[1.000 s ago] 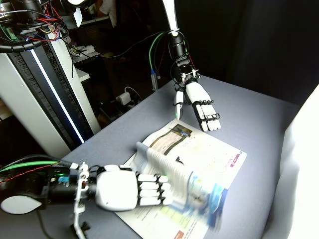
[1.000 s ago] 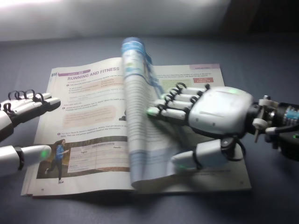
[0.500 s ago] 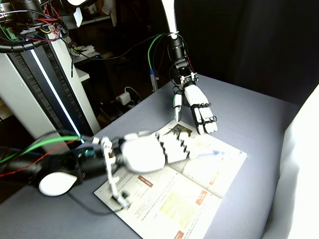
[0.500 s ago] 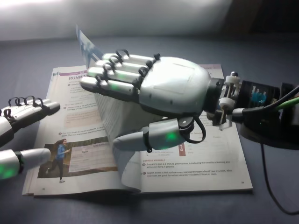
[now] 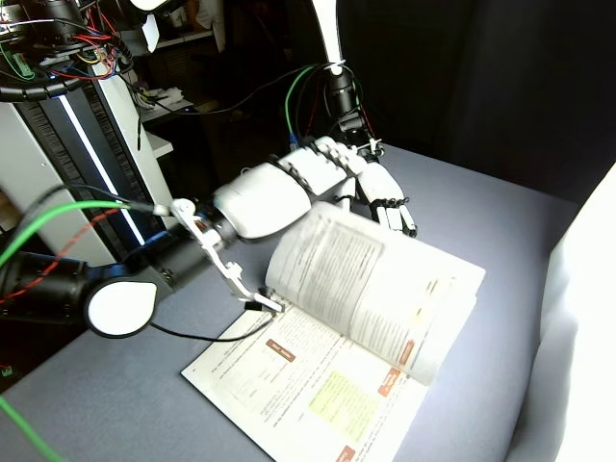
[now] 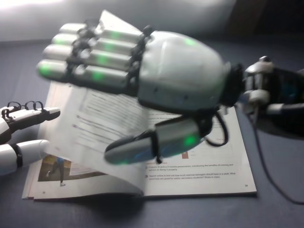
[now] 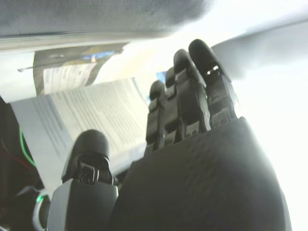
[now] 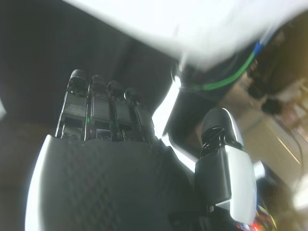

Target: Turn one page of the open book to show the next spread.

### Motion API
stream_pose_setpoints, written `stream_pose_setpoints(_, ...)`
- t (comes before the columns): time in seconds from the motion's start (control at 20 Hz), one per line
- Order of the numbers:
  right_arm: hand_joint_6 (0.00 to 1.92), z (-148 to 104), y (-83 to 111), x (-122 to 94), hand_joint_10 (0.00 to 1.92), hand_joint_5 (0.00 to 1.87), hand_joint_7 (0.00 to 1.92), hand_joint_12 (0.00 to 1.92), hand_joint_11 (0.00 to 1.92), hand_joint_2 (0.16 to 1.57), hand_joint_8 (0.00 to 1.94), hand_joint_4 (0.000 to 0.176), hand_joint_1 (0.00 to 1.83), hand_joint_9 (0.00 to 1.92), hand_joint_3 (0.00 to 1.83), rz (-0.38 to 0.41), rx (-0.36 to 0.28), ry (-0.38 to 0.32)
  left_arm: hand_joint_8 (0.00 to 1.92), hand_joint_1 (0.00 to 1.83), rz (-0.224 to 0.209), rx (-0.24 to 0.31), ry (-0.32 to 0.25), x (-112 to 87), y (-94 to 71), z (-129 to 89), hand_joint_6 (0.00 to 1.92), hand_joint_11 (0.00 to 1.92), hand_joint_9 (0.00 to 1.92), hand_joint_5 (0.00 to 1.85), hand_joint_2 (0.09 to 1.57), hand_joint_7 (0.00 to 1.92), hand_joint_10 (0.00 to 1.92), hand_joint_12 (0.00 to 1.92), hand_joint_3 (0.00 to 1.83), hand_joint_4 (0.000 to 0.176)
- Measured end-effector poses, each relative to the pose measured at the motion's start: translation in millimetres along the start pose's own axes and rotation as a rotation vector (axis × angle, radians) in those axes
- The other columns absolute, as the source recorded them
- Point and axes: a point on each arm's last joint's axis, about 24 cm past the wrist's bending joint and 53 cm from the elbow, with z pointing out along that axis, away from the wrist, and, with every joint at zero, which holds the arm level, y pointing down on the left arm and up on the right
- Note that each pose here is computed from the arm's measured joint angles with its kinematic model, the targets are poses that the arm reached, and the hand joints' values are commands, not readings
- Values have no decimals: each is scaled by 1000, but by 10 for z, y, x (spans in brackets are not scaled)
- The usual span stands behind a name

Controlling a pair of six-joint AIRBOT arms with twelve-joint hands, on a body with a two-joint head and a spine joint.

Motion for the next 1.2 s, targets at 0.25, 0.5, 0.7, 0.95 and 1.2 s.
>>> stream_pose_setpoints(0.25, 0, -201, 0, -182, 0, 0, 0, 0, 0, 1127, 0, 0, 25, 0, 0, -14, 40, -26, 0, 402, 39, -5, -45, -176, -72, -197, 24, 0, 1, 82, 1287, 1, 0, 7, 0, 29)
stream_pose_setpoints(0.5, 0, -754, -331, -396, 0, 0, 0, 0, 0, 1128, 0, 0, 110, 0, 0, -59, 233, -60, 0, 386, 79, 9, -130, -476, -187, -324, 10, 0, 0, 68, 1337, 0, 0, 0, 5, 0)
stream_pose_setpoints(0.7, 0, -1336, -702, -479, 0, 0, 0, 2, 4, 1100, 0, 0, 13, 0, 0, -73, 453, -58, 0, 473, 102, 64, -139, -497, -357, -347, 17, 0, 0, 106, 1296, 0, 0, 0, 0, 0)
stream_pose_setpoints(0.95, 0, -1684, -890, -367, 0, 0, 0, 0, 0, 1189, 0, 0, 66, 0, 21, -47, 597, -46, 0, 289, 114, 166, -137, -515, -644, -230, 0, 0, 0, 5, 1302, 0, 0, 0, 0, 12)
stream_pose_setpoints(1.2, 0, -1983, -946, -473, 0, 0, 0, 0, 0, 1204, 0, 0, 86, 0, 11, -53, 692, -83, 0, 254, 99, 225, -124, -418, -771, -98, 0, 0, 0, 0, 1287, 0, 0, 0, 0, 3)
